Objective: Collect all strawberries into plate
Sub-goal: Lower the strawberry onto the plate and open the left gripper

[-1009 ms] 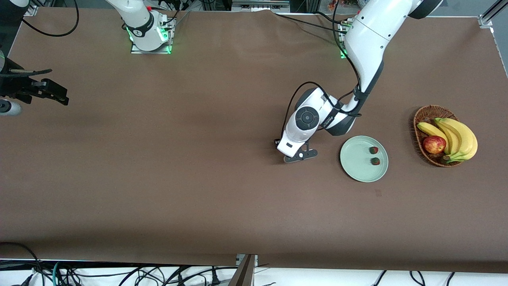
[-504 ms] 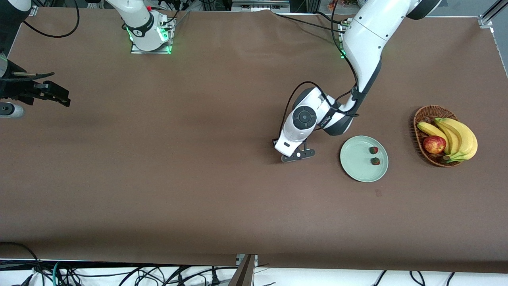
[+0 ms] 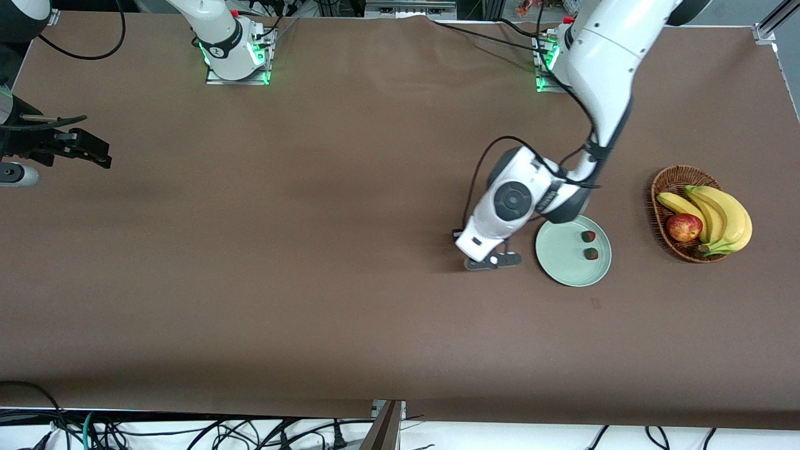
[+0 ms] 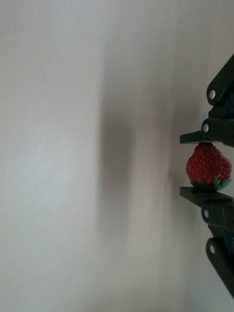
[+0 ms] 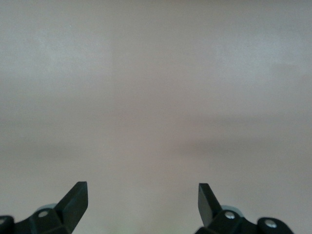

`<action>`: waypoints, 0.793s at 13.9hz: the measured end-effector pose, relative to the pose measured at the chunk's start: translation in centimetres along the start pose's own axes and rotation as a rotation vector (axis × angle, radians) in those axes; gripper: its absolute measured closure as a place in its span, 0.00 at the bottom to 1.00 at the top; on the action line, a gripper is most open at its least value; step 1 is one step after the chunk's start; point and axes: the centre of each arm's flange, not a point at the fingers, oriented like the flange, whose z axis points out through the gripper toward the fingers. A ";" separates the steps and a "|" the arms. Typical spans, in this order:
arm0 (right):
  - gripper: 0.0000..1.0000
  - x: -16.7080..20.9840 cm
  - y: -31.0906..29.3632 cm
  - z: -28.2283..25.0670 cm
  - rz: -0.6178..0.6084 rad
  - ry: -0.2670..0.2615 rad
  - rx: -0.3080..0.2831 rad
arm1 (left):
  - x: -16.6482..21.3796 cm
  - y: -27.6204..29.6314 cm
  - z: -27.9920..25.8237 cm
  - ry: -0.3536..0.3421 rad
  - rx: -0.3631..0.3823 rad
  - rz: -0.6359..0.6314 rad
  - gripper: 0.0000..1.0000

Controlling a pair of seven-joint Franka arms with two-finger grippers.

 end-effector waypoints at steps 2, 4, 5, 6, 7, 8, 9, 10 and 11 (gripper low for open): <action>0.00 0.0 -0.1 0.1 -0.001 0.000 0.000 | 1.3 -3.5 -2.0 -0.040 0.021 0.096 0.59; 0.00 0.1 -0.1 0.0 -0.003 0.001 0.000 | 2.5 -7.0 -3.3 -0.076 0.027 0.233 0.59; 0.00 0.1 -0.2 0.0 -0.003 0.001 0.000 | 3.3 -9.1 -3.4 -0.084 0.021 0.309 0.59; 0.00 0.1 -0.2 0.0 -0.004 0.002 0.000 | 4.0 -11.2 -3.3 -0.088 0.012 0.377 0.59; 0.00 0.1 -0.3 0.0 -0.005 0.003 0.000 | 4.7 -13.3 -2.9 -0.091 0.002 0.435 0.59; 0.00 0.1 -0.3 0.0 -0.006 0.003 0.000 | 5.1 -14.8 -2.3 -0.093 -0.007 0.474 0.59; 0.00 0.1 -0.3 0.0 -0.006 0.003 0.000 | 5.4 -15.7 -1.4 -0.095 -0.015 0.498 0.59; 0.00 0.1 -0.3 0.0 -0.006 0.003 0.000 | 5.5 -15.9 -0.9 -0.097 -0.019 0.513 0.59; 0.00 0.1 -0.3 0.0 -0.006 0.003 0.000 | 5.5 -15.8 -0.5 -0.098 -0.021 0.523 0.54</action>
